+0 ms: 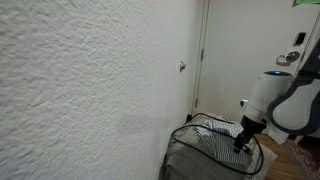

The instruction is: Tie a knot using the black cable

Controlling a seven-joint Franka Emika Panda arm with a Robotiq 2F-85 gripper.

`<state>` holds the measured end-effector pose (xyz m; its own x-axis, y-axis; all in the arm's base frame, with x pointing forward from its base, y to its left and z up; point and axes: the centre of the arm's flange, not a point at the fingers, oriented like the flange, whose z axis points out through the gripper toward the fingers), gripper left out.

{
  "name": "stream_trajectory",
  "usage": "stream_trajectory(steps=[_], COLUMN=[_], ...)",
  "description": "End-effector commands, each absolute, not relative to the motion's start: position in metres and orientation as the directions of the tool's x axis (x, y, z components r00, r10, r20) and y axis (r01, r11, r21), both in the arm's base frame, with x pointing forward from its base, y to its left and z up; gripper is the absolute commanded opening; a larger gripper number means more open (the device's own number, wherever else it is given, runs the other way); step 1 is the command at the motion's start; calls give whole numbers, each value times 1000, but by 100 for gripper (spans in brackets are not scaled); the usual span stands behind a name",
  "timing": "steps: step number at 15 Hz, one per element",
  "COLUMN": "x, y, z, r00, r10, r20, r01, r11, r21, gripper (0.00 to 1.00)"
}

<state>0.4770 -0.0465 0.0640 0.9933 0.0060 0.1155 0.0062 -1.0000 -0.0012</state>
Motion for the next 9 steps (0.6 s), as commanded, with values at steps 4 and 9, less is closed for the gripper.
stream_trajectory(steps=[4,9], x=[482,477], y=[-42,-46], z=[55,53], r00=[996,995], r10=[-33,-52], r20=[86,81], r01=[-30,-48], r11=[-999,-998], r21=[-38,-50], gripper=[100,100])
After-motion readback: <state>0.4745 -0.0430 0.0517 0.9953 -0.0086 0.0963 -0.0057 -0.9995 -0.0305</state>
